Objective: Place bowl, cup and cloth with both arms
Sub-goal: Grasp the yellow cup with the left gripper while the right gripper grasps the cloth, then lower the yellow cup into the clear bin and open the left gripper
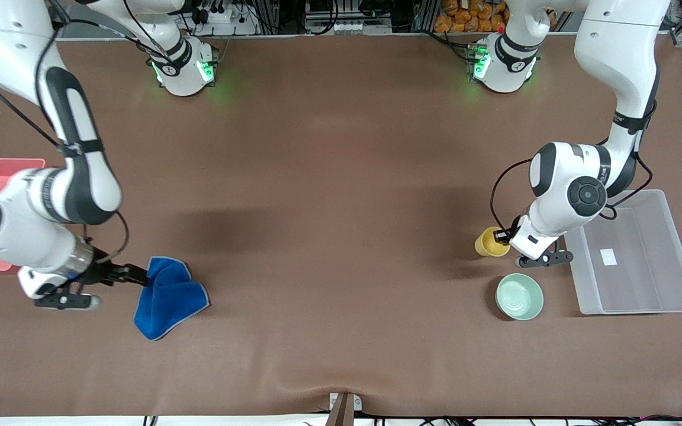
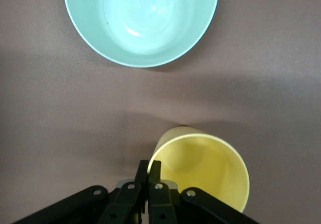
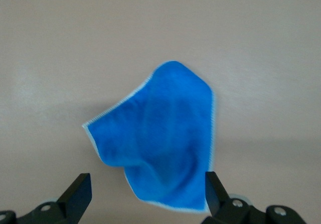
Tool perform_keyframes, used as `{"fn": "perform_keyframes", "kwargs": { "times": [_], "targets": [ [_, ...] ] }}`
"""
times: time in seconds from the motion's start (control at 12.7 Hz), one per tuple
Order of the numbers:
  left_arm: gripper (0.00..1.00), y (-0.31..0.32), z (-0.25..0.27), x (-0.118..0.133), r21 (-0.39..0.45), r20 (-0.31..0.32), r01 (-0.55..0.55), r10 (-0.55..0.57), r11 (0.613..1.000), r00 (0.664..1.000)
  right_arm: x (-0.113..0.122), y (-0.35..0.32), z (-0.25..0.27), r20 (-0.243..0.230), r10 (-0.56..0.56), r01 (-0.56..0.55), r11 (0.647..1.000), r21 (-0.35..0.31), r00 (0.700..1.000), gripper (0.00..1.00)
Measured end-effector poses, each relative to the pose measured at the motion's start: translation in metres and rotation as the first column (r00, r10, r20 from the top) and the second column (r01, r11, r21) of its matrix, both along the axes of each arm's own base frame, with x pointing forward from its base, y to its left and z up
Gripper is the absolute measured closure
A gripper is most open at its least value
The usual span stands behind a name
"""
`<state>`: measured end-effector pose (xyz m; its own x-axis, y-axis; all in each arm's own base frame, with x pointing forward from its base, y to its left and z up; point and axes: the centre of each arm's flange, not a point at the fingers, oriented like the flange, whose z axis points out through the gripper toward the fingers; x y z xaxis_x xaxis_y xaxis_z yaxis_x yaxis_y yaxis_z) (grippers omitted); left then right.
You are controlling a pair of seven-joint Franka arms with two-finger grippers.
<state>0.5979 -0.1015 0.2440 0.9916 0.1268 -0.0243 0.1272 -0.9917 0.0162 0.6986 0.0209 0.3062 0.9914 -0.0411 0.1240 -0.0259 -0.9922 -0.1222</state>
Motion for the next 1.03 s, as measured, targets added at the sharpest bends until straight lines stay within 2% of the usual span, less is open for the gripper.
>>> {"fn": "perform_keyframes", "kwargs": {
  "times": [0.24, 0.47, 0.63, 0.79, 1.03],
  "targets": [
    [0.97, 0.006, 0.015, 0.009, -0.001, 0.001, -0.018, 0.018, 1.0, 1.0, 0.002, 0.01, -0.02, 0.002, 0.007, -0.007, 1.0, -0.002, 1.0, 0.0],
    [0.97, 0.03, 0.071, 0.039, 0.0, -0.025, -0.046, 0.046, 0.999, 0.999, 0.003, 0.006, -0.019, 0.006, -0.001, 0.001, 1.0, -0.003, 1.0, 0.0],
    [0.97, 0.066, 0.12, 0.055, 0.007, -0.045, -0.03, 0.031, 1.0, 0.999, 0.002, 0.006, -0.029, -0.006, -0.002, 0.002, 1.0, -0.003, 1.0, 0.0],
    [0.97, 0.118, 0.156, 0.063, 0.027, -0.035, 0.005, -0.004, 1.0, 0.999, -0.002, 0.009, -0.046, -0.032, 0.002, -0.002, 1.0, -0.002, 0.999, 0.0],
    [0.97, 0.197, 0.16, 0.06, 0.058, -0.044, 0.082, -0.08, 0.995, 0.996, -0.008, 0.025, -0.068, -0.066, 0.024, -0.025, 1.0, -0.002, 0.998, 0.0]
  ]
}}
